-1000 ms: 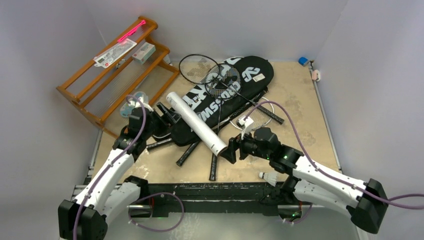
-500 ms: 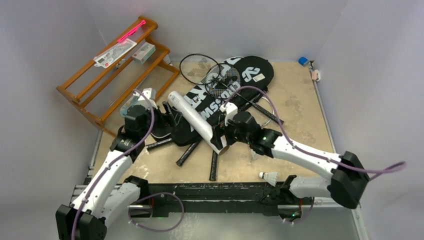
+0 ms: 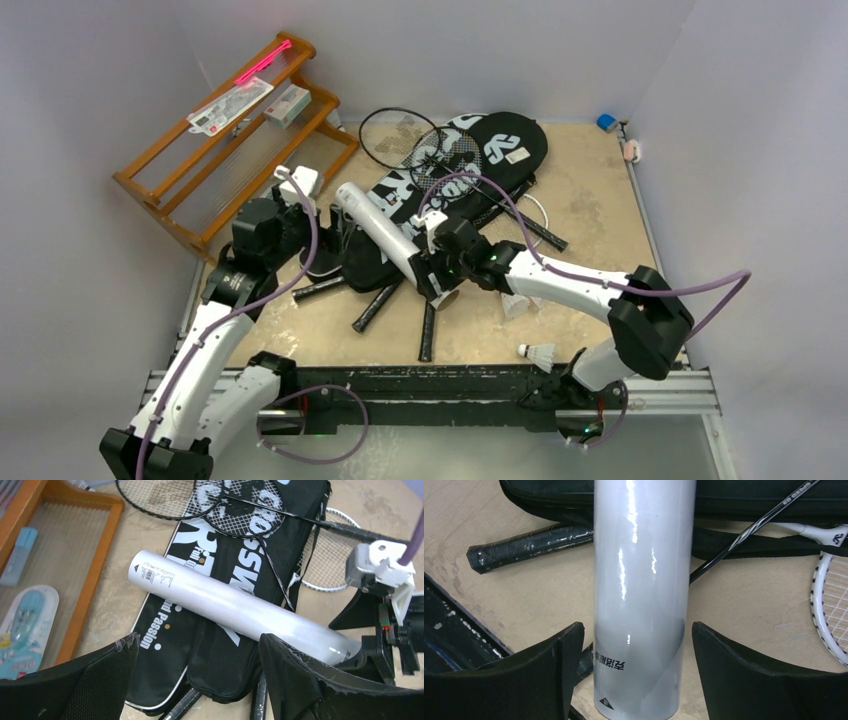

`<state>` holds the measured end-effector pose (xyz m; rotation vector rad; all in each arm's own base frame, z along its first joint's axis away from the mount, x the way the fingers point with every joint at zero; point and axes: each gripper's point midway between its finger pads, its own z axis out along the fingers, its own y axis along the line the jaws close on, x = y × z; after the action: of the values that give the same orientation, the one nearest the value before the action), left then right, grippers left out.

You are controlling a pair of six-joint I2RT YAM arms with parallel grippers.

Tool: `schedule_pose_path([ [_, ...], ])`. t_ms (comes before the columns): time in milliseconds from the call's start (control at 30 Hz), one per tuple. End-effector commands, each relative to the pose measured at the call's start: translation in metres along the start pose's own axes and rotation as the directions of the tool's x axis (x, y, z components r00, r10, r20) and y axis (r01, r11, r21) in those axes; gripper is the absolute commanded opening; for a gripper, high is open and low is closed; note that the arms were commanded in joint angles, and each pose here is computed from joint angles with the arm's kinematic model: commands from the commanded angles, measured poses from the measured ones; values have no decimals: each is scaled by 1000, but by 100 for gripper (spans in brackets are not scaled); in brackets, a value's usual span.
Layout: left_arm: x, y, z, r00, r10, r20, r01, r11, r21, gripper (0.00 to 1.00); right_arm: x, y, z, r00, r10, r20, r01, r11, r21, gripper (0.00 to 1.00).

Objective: Pack up the badminton gear
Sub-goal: Pick up the shuttle tube at the center of the board.

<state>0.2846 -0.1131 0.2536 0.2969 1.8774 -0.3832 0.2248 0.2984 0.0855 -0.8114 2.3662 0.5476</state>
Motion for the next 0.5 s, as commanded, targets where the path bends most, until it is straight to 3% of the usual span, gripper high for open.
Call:
schedule_pose_path([
  [0, 3, -16, 2, 982, 190, 12, -190, 973, 134, 88, -13, 19, -8, 1000, -16, 13, 17, 997, -80, 81],
  [167, 9, -38, 5, 955, 296, -17, -277, 911, 306, 88, -8, 22, -8, 1000, -24, -6, 23, 994, -105, 74],
  [333, 0, -38, 5, 923, 382, 54, -379, 871, 311, 88, -5, 19, -6, 999, -37, -22, 35, 995, -94, 68],
  [467, -3, -61, -2, 857, 480, 185, -511, 748, 425, 87, -13, 22, -17, 999, -44, 10, 44, 994, -99, 58],
])
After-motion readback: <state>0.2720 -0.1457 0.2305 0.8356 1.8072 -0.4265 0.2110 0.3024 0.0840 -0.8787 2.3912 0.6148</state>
